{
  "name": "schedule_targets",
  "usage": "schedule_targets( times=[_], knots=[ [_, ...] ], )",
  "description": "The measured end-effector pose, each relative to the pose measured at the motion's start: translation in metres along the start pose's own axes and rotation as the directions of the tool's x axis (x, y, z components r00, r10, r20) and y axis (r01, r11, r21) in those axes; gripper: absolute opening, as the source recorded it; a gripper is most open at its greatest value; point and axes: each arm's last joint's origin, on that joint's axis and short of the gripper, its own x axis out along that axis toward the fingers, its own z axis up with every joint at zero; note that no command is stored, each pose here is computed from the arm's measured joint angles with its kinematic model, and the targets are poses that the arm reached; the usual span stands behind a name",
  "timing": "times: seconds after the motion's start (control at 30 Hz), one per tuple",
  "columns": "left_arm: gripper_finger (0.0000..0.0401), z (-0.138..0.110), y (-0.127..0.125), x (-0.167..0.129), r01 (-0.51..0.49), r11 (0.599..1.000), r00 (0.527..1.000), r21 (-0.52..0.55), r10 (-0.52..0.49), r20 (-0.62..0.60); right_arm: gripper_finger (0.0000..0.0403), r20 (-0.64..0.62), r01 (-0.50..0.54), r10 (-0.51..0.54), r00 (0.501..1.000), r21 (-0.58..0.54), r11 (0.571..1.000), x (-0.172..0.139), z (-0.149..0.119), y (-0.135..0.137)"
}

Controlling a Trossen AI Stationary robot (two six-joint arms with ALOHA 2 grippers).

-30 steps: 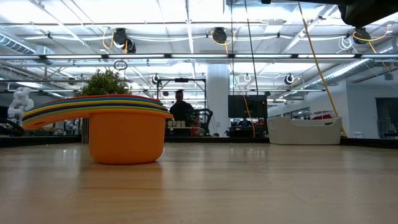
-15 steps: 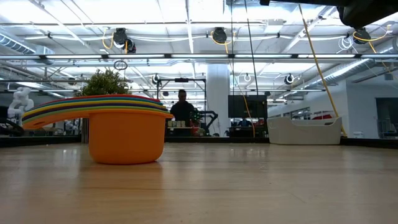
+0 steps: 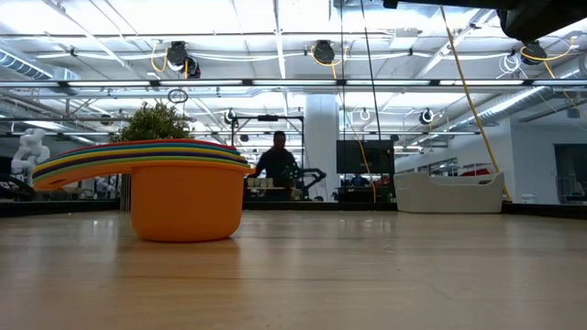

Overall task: Nest measuring cups in basket
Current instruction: Stack the light blue measuring cup on the red measuring cup

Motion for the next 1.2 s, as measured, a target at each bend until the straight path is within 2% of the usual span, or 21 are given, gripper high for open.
schedule_targets(
  times=[0.07,0.27,0.43,0.57,0.77,0.93,1.0,1.2],
  knots=[
    [0.0012,0.000,0.000,0.000,-0.002,1.000,1.000,0.012,0.002,-0.002,0.0000,-0.003,-0.003,0.003,1.000,-0.004,1.000,0.000,0.000,0.000],
    [0.0008,-0.004,-0.009,-0.006,0.050,0.996,0.998,0.076,-0.048,-0.035,0.0024,-0.040,-0.050,0.049,0.998,-0.043,0.998,0.000,-0.005,0.004],
    [0.0006,-0.009,-0.028,-0.024,0.140,0.980,0.988,0.138,-0.130,-0.079,0.0071,-0.047,-0.067,0.070,0.996,0.051,0.996,-0.003,0.000,0.000],
    [0.0006,-0.018,-0.048,-0.045,0.138,0.967,0.989,0.215,-0.123,-0.079,0.0102,-0.116,-0.098,0.116,0.986,0.157,0.983,-0.008,0.001,-0.005],
    [0.0005,-0.037,-0.078,-0.074,0.190,0.928,0.981,0.321,-0.189,-0.035,0.0118,-0.195,-0.092,0.170,0.966,0.356,0.930,-0.017,0.004,-0.012],
    [0.0005,-0.056,-0.098,-0.089,0.203,0.897,0.974,0.393,-0.227,0.015,0.0118,-0.211,-0.069,0.181,0.961,0.451,0.890,-0.018,0.003,-0.012],
    [0.0005,-0.066,-0.106,-0.093,0.187,0.880,0.975,0.437,-0.220,0.025,0.0118,-0.211,-0.058,0.181,0.961,0.486,0.872,-0.018,0.003,-0.012],
    [0.0005,-0.089,-0.128,-0.097,0.071,0.831,0.993,0.551,-0.112,0.042,0.0118,-0.211,-0.030,0.182,0.961,0.570,0.821,-0.018,0.003,-0.012]
  ],
)
